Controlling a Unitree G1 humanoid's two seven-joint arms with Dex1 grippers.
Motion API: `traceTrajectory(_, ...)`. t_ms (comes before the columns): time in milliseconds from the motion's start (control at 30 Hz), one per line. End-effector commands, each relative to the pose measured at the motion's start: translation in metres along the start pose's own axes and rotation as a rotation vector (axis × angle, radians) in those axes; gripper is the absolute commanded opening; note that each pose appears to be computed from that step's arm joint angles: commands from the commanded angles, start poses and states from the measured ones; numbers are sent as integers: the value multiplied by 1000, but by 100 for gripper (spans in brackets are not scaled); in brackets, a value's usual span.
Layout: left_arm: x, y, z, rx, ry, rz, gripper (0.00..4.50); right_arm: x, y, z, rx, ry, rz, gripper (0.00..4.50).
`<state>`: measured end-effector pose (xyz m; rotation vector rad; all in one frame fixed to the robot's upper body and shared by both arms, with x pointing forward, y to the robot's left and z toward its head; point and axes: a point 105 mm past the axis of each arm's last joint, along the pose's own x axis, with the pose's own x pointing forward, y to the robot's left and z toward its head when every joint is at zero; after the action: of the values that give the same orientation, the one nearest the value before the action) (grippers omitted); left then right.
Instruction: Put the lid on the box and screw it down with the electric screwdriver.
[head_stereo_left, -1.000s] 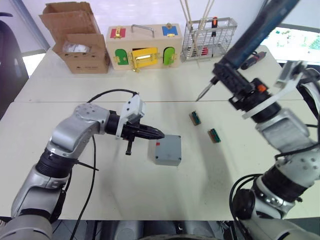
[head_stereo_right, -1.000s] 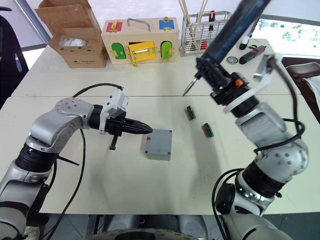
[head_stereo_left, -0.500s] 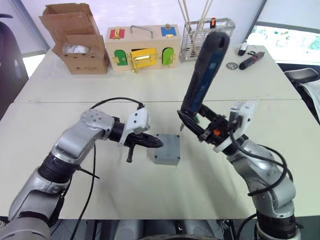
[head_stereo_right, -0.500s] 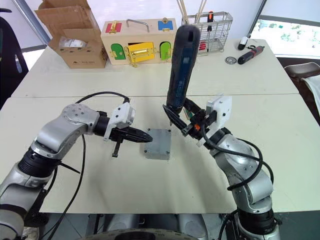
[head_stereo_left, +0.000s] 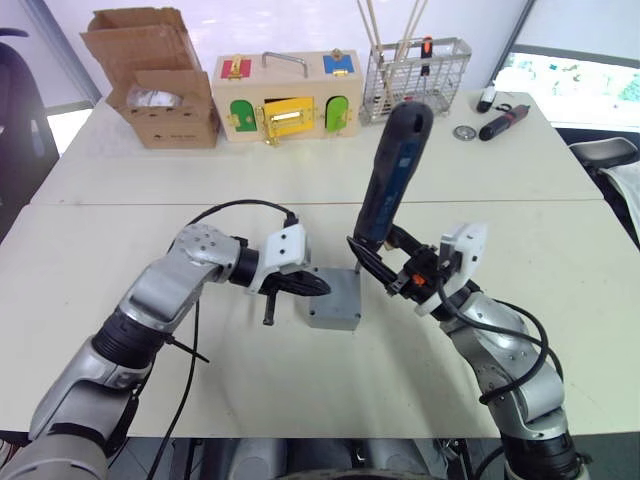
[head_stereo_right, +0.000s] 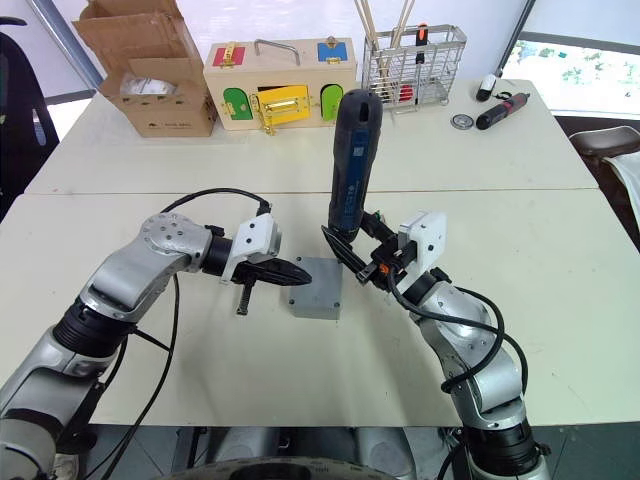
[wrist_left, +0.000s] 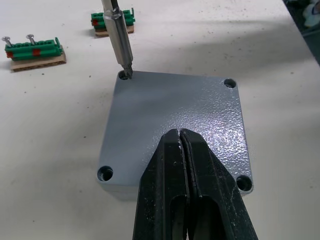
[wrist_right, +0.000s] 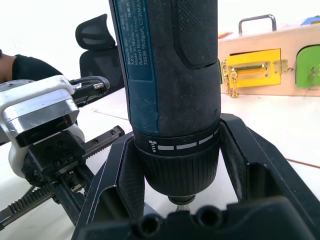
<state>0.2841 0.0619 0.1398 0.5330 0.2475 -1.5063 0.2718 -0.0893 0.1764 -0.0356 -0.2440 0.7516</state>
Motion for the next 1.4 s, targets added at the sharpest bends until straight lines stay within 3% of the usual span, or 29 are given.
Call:
traceTrajectory(33,4,-5,-5,5,25,-10,0,2,1,19,-45,-83,7,183)
traceTrajectory(333,8,-4,-9,10,38,-6,0,0,6,7,-30,-44,27,183)
traceTrajectory(567,9,-8,-15,-1,50,-4,0,-6,30,-20,9,78,175,183)
traceTrajectory(1033,10,-14,-21,-33,61,11,0,-3,15,-48,-22,233,112,183)
traceTrajectory(1400,11,-13,-20,-39,59,22,0,-13,20,-66,21,308,123,183)
